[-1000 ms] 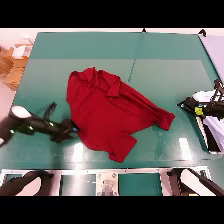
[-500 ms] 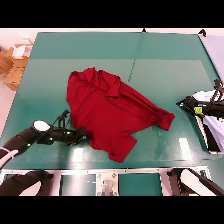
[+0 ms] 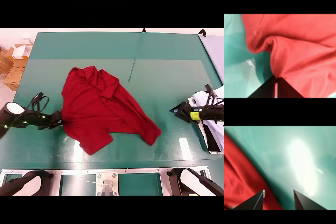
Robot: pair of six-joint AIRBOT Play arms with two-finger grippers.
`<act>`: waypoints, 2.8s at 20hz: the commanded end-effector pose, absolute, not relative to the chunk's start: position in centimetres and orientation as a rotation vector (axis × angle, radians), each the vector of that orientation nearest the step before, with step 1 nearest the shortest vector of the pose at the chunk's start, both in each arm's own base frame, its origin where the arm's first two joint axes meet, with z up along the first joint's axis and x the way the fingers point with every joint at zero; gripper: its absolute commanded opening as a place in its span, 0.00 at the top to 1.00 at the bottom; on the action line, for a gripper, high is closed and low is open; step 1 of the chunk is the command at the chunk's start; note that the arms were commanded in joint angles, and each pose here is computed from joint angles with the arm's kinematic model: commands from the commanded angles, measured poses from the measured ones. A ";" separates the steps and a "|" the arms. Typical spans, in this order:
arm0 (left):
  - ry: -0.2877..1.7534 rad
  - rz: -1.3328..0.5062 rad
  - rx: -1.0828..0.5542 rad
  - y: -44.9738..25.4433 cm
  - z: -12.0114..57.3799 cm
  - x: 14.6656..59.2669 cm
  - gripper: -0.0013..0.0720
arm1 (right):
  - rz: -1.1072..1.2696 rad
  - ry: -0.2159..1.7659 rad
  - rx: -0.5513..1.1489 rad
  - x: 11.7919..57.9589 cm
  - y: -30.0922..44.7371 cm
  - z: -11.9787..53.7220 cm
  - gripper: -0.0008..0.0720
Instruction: Fold the shirts.
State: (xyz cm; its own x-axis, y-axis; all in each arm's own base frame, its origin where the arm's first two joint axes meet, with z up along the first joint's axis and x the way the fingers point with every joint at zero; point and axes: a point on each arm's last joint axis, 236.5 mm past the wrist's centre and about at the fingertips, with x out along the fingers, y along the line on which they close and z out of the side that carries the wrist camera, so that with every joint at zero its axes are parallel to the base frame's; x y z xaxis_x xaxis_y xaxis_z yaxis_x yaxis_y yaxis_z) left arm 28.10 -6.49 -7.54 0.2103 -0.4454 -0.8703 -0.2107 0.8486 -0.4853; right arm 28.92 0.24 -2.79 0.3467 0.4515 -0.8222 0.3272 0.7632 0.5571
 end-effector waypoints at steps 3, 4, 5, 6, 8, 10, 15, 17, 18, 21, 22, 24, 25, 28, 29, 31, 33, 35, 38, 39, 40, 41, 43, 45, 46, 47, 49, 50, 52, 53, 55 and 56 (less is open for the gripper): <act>1.388 -0.170 -0.568 -4.6 -8.3 28.3 0.95 | 0.309 1.605 0.751 19.3 9.4 -6.2 0.39; 1.388 -0.179 -0.563 -4.7 -8.2 28.3 0.95 | 0.321 1.648 0.739 17.8 10.4 -7.0 0.39; 1.390 -0.186 -0.560 -4.8 -8.2 28.2 0.95 | 0.329 1.675 0.719 16.6 11.2 -7.9 0.39; 1.393 -0.188 -0.561 -4.8 -8.2 28.1 0.95 | 0.323 1.681 0.699 16.0 11.5 -8.9 0.39; 1.399 -0.192 -0.563 -4.9 -8.2 28.0 0.95 | 0.292 1.672 0.683 15.5 12.0 -10.5 0.39; 1.409 -0.199 -0.565 -5.1 -8.2 27.7 0.95 | 0.294 1.672 0.686 15.1 12.6 -11.1 0.40; 1.411 -0.200 -0.565 -5.1 -8.2 27.7 0.95 | 0.279 1.572 0.703 17.4 13.3 -11.2 0.57; 1.411 -0.205 -0.560 -5.1 -8.2 27.7 0.95 | 0.268 1.538 0.726 18.3 13.4 -11.1 0.83; 1.413 -0.207 -0.559 -5.1 -8.2 27.6 0.95 | 0.284 1.526 0.736 18.6 13.7 -10.9 0.94; 1.413 -0.207 -0.558 -5.1 -8.2 27.6 0.95 | 0.404 1.493 0.840 19.2 16.2 -8.4 0.97; 1.412 -0.209 -0.555 -5.1 -8.2 27.6 0.95 | 0.474 1.477 0.886 19.6 17.4 -6.7 0.97; 1.412 -0.214 -0.549 -5.1 -8.2 27.6 0.95 | 0.616 1.377 0.949 21.8 19.2 -1.6 0.97; 1.412 -0.216 -0.547 -5.1 -8.2 27.6 0.95 | 0.665 1.295 0.945 23.7 19.5 1.3 0.97; 1.422 -0.226 -0.543 -5.2 -8.2 27.3 0.95 | 0.662 1.052 0.882 30.0 16.7 8.2 0.97; 1.425 -0.231 -0.539 -5.2 -8.2 27.2 0.95 | 0.615 0.966 0.860 32.2 14.4 9.9 0.97; 1.429 -0.231 -0.528 -5.1 -8.3 27.1 0.95 | 0.442 0.855 0.846 35.2 8.4 10.4 0.97; 1.430 -0.229 -0.523 -5.0 -8.3 27.1 0.95 | 0.226 0.884 0.887 35.2 2.3 6.9 0.97; 1.425 -0.226 -0.523 -5.0 -8.3 27.2 0.95 | 0.105 0.965 0.947 33.4 -0.6 2.2 0.97; 1.425 -0.232 -0.535 -5.2 -8.2 27.2 0.95 | 0.044 1.066 1.032 30.6 -0.3 -3.6 0.97; 1.429 -0.239 -0.546 -5.5 -8.1 27.1 0.95 | 0.039 1.087 1.048 29.9 0.2 -4.9 0.97; 1.442 -0.249 -0.550 -5.7 -8.0 26.8 0.95 | 0.028 1.103 1.053 29.3 0.4 -6.1 0.97; 1.457 -0.258 -0.552 -5.8 -8.0 26.4 0.95 | 0.010 1.115 1.061 28.9 0.4 -6.9 0.97; 1.477 -0.265 -0.547 -5.9 -8.0 25.9 0.95 | 0.008 1.114 1.057 29.0 0.2 -7.0 0.97; 1.496 -0.285 -0.542 -6.1 -7.5 25.6 0.22 | 0.033 1.094 1.039 29.9 -0.2 -5.6 0.74; 1.499 -0.298 -0.539 -6.2 -6.9 25.7 0.06 | 0.056 1.079 1.026 30.5 -0.7 -4.2 0.50; 1.504 -0.311 -0.526 -6.1 -6.3 25.8 0.07 | 0.072 1.069 0.993 31.0 -1.7 -2.6 0.48; 1.530 -0.304 -0.477 -5.2 -5.6 25.7 0.07 | 0.033 1.063 0.907 31.3 -5.0 -0.4 0.47; 1.545 -0.283 -0.470 -4.9 -5.7 25.5 0.07 | -0.016 1.073 0.860 31.0 -6.9 0.1 0.47; 1.569 -0.267 -0.458 -4.5 -6.2 24.9 0.07 | -0.074 1.106 0.834 30.2 -8.2 -0.3 0.38; 1.570 -0.262 -0.461 -4.5 -6.5 24.7 0.07 | -0.070 1.116 0.845 30.1 -7.8 -0.8 0.38; 1.566 -0.233 -0.482 -4.5 -7.4 24.6 0.07 | -0.073 1.141 0.862 30.3 -7.2 -2.5 0.38; 1.570 -0.229 -0.490 -4.6 -7.7 24.3 0.07 | -0.066 1.168 0.876 30.3 -6.8 -3.4 0.38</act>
